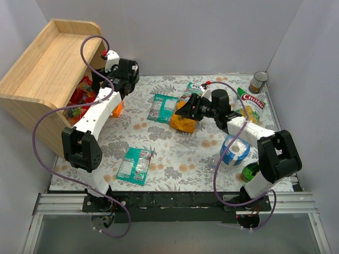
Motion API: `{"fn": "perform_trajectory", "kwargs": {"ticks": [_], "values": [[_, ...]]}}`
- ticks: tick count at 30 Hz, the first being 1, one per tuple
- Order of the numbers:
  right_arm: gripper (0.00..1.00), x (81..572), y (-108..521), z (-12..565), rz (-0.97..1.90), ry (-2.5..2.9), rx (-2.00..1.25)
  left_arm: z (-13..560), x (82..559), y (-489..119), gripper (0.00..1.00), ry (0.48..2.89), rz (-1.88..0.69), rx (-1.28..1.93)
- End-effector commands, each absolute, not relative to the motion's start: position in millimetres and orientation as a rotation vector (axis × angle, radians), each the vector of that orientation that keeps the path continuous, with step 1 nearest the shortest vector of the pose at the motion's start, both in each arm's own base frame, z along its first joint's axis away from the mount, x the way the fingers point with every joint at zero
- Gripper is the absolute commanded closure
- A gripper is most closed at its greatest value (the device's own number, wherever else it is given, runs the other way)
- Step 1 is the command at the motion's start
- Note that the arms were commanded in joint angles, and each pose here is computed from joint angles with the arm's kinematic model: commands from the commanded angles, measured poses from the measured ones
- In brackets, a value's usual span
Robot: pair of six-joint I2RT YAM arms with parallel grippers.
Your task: Place and organize the candy bags onto the shelf
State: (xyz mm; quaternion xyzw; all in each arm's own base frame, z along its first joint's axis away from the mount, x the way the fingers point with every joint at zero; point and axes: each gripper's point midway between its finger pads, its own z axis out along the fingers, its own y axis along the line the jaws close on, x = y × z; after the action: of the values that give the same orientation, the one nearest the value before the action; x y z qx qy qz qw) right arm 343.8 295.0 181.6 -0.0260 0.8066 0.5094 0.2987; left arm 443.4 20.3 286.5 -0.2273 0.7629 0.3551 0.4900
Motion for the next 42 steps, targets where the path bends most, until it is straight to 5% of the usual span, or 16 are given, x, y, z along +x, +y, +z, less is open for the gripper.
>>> {"fn": "perform_trajectory", "kwargs": {"ticks": [1,29,42], "values": [[0.26,345,296,191,1.38,2.103,-0.092,323,429,-13,0.15,1.838,0.735,-0.466],[0.28,350,285,177,1.389,2.14,-0.021,272,384,38,0.4,1.886,0.952,-0.596],[0.29,351,282,176,1.387,2.145,-0.001,282,389,42,0.33,1.87,0.912,-0.649]]}}
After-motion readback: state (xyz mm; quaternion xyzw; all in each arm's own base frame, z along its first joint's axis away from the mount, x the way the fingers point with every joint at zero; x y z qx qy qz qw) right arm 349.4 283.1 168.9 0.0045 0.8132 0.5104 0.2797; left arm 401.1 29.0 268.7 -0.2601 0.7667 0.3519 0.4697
